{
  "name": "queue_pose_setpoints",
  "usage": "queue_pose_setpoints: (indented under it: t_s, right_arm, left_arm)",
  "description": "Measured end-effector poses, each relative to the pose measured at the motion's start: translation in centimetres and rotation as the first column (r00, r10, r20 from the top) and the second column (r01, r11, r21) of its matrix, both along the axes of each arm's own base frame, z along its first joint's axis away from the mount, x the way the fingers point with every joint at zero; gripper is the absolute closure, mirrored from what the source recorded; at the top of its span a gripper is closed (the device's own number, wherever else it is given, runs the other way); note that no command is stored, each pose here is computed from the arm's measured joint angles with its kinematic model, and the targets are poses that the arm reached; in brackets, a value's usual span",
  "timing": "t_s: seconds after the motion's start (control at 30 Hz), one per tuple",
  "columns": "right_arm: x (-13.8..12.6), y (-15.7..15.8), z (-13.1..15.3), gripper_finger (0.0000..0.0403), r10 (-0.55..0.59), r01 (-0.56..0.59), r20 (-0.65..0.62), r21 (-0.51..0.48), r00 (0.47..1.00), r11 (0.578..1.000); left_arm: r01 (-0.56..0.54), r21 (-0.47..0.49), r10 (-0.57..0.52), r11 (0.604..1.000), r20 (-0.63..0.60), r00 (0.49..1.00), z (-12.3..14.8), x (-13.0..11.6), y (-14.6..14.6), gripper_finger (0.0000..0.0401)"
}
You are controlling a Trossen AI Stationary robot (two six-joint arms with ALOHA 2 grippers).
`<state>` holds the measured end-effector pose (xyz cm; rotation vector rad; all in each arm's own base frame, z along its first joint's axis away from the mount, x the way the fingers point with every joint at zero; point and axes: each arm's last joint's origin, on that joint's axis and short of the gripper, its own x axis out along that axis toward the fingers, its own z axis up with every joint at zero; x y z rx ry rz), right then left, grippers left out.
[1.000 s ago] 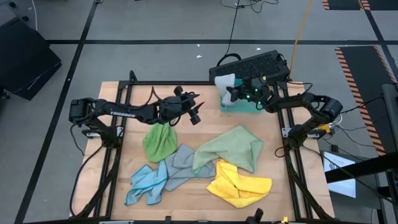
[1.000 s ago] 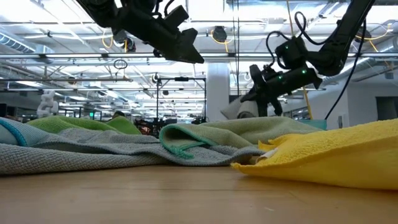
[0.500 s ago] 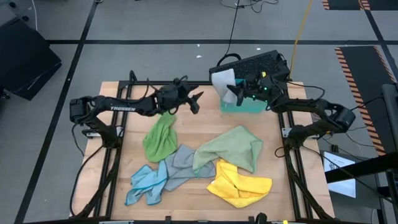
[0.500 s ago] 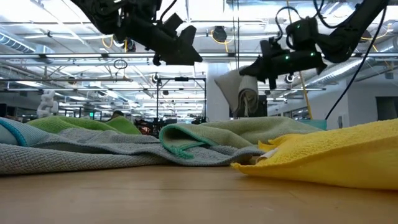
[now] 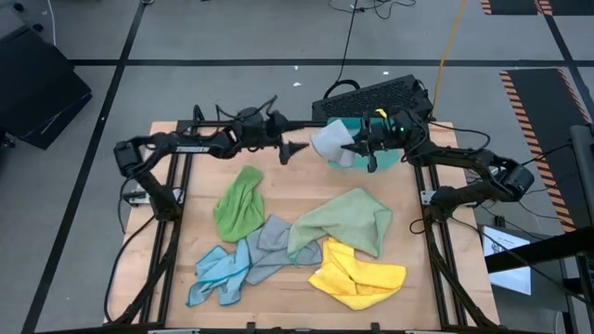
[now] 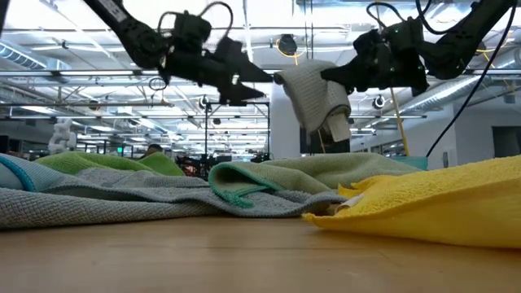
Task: Fold microfiber towels
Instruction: Put the folded gray microfiber cloth into the bin
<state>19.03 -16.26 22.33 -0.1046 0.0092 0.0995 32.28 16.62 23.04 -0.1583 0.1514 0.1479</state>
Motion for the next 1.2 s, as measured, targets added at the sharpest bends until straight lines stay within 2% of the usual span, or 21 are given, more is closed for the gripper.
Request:
queue_pose_setpoints:
  t_s: [0.13,0.37,0.5,0.73,0.83,0.97,1.03,1.2]
  right_arm:
    - [0.0,0.0,0.4,0.0384,0.0,0.002,0.038,-0.057,0.999,0.998]
    - [0.2,0.5,1.5,0.0384,0.05,-0.041,0.118,-0.077,0.992,0.996]
    - [0.4,1.0,2.0,0.0384,0.119,-0.107,0.144,-0.092,0.982,0.99]
    - [1.0,1.6,2.2,0.0385,0.084,-0.077,0.162,-0.045,0.983,0.996]
    - [1.0,1.7,2.2,0.0385,0.092,-0.087,0.163,-0.039,0.982,0.995]
    - [0.7,1.4,2.5,0.0385,0.096,-0.092,0.179,-0.029,0.979,0.995]
    - [0.6,1.3,2.5,0.0385,0.089,-0.086,0.178,-0.026,0.98,0.996]
    - [0.4,1.0,2.4,0.0385,0.073,-0.07,0.174,-0.027,0.982,0.997]
  left_arm:
    - [0.031,0.021,-0.032,0.999,0.05,0.998,-2.1,1.7,-0.2,0.0006]
    - [0.096,0.157,-0.133,0.983,0.242,0.961,-3.9,3.9,-1.8,0.001]
    - [0.082,0.16,-0.126,0.984,0.293,0.948,-4.4,4.5,-1.5,0.001]
    - [0.21,0.207,-0.268,0.956,0.313,0.911,-3.4,6.8,-2.5,0.0011]
    - [0.277,0.263,-0.35,0.924,0.296,0.889,-3.4,6.9,-3.0,0.0011]
    - [0.384,0.264,-0.452,0.885,0.289,0.844,-3.4,6.3,-2.5,0.0011]
    - [0.402,0.249,-0.464,0.881,0.293,0.836,-3.3,6.2,-2.3,0.0011]
    - [0.379,0.206,-0.428,0.902,0.318,0.846,-3.1,6.3,-2.6,0.0011]
